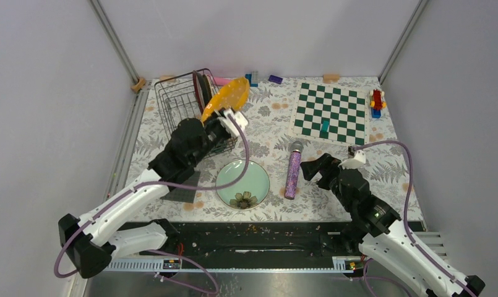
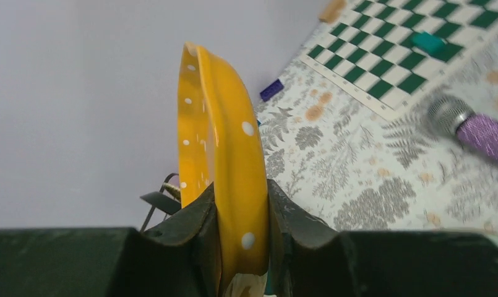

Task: Unload the mixed dishes from the dish rack
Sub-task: Pick up the plate from the dish rack.

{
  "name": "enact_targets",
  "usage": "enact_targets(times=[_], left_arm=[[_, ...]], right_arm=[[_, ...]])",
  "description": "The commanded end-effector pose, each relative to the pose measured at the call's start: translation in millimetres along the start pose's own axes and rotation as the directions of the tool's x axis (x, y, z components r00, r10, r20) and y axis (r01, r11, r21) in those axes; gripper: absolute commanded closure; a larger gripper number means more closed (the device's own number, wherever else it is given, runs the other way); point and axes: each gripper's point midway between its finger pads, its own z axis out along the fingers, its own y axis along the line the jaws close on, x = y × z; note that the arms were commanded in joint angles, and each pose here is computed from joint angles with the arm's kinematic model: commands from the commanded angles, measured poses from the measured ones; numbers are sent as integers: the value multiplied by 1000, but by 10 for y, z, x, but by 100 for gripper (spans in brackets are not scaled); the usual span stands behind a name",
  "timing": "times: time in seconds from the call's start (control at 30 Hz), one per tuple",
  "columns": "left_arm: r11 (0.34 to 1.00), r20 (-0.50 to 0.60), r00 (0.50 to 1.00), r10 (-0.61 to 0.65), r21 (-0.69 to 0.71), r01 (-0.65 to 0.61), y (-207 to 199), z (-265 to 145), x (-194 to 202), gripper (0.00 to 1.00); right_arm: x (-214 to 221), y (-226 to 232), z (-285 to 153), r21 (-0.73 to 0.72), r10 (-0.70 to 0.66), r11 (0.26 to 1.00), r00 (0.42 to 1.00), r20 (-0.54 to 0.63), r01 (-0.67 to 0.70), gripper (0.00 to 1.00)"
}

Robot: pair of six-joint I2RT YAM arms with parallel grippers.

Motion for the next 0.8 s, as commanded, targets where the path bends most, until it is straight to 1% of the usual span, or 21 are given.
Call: enact_targets(times=[0.0,0.13,0.2,0.27,0.4,0.5,0.57,0.67,0.77], left_arm=[[970,305,923,236,-138,-202,209,-311,-828,100],[946,335,884,325,-97,-310,-170,-422,-770,100],[923,354,855,378,-73,-378,-422,-469,-736,100],[897,364,826,431,-73,-436,-603,-491,-684,100],[847,351,778,522,-103,-522,-870,-457,-556,100],[812,358,736,575,-132,-569,-1031,-427,-549,100],[794,359,717,597,-136,-592,-1131,-415,-540,100],[785,372,703,606,-136,-605,-1240,-414,-537,100],[779,396,692,604,-112,-616,-1372,-442,-519,100]], right_arm=[[-159,256,-122,-63,111,992,994,0,-111,1],[-235,395,-136,-98,183,978,983,2,-182,1],[-276,503,-146,-130,217,968,976,-6,-216,1],[-310,633,-163,-167,237,957,971,-26,-238,1],[-329,774,-160,-174,297,936,952,-70,-305,1],[-345,802,-143,-169,351,918,934,-74,-358,1],[-366,798,-129,-171,385,905,921,-62,-390,1],[-424,779,-116,-191,430,884,902,-26,-427,1],[-419,788,-110,-212,434,878,901,-23,-429,1]])
